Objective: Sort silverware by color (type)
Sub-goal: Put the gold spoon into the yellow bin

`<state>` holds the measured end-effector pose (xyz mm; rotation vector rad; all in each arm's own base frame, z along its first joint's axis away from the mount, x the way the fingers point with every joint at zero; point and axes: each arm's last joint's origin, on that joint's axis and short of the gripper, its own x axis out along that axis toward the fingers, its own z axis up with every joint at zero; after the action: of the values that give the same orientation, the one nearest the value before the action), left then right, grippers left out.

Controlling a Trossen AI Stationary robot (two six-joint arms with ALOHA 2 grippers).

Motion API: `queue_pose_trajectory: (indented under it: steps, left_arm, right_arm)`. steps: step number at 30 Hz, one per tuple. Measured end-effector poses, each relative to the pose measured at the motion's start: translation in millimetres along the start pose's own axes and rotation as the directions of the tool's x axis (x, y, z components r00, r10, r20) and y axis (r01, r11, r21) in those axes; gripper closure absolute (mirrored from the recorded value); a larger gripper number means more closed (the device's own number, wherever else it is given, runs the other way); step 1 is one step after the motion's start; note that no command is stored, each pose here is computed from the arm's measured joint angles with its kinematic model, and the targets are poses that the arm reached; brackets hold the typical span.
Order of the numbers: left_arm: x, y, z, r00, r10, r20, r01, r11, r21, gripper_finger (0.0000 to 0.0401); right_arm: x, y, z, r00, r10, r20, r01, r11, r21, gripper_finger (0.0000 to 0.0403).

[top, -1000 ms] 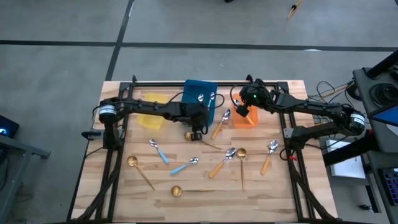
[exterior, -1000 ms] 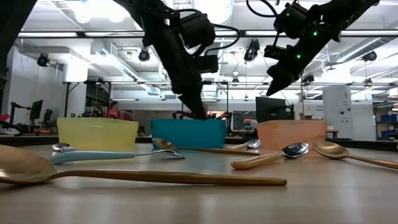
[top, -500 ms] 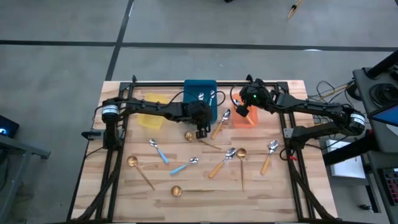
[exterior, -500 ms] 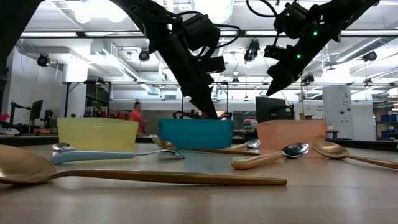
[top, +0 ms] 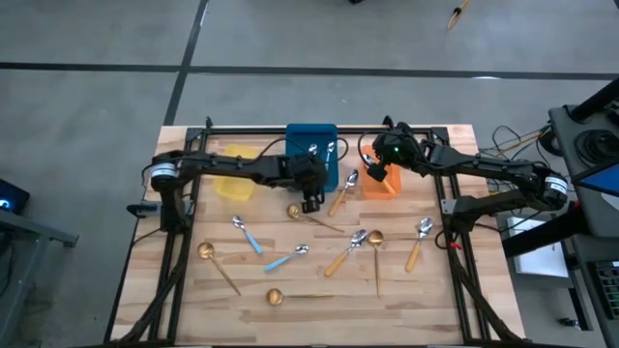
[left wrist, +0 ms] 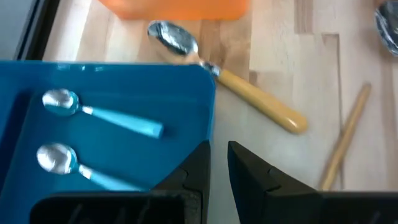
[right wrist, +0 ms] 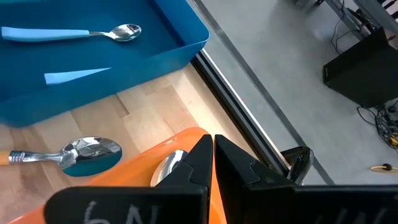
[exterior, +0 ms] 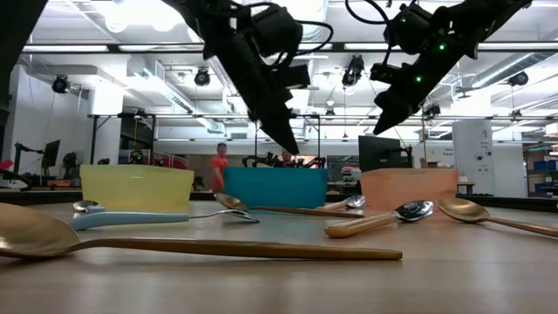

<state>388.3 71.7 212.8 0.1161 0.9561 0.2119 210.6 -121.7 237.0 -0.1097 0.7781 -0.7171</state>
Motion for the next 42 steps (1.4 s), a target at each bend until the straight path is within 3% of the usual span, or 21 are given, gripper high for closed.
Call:
queue_pose_trajectory:
  steps: [6, 13, 18, 32, 42]
  left_arm:
    - [-28, -5, -8, 0.994, -0.027, -0.109, 0.027, 1.0, -0.002, 0.0363]
    - [-58, -15, -18, 0.984, -0.05, -0.169, 0.056, 0.998, 0.033, 0.0363]
    - [-76, -19, -36, 0.986, -0.056, -0.16, 0.063, 0.997, 0.038, 0.0363]
    - [-112, -18, -92, 0.989, -0.053, -0.135, 0.028, 0.983, -0.18, 0.0363]
    - [-120, -34, -122, 0.951, -0.143, -0.275, 0.051, 0.947, -0.317, 0.0363]
  right_arm:
    - [-1, 0, 1, 1.0, 0.0, 0.0, 0.0, 1.0, 0.03, 0.0394]
    - [-6, -2, 14, 0.999, 0.003, 0.038, -0.01, 0.984, 0.176, 0.0394]
    - [-10, 9, 17, 0.992, 0.105, 0.066, -0.117, 0.968, 0.22, 0.0394]
    - [-34, 61, 22, 0.941, 0.316, 0.125, -0.338, 0.904, 0.261, 0.0394]
    - [-48, 83, 24, 0.905, 0.39, 0.17, -0.424, 0.857, 0.291, 0.0394]
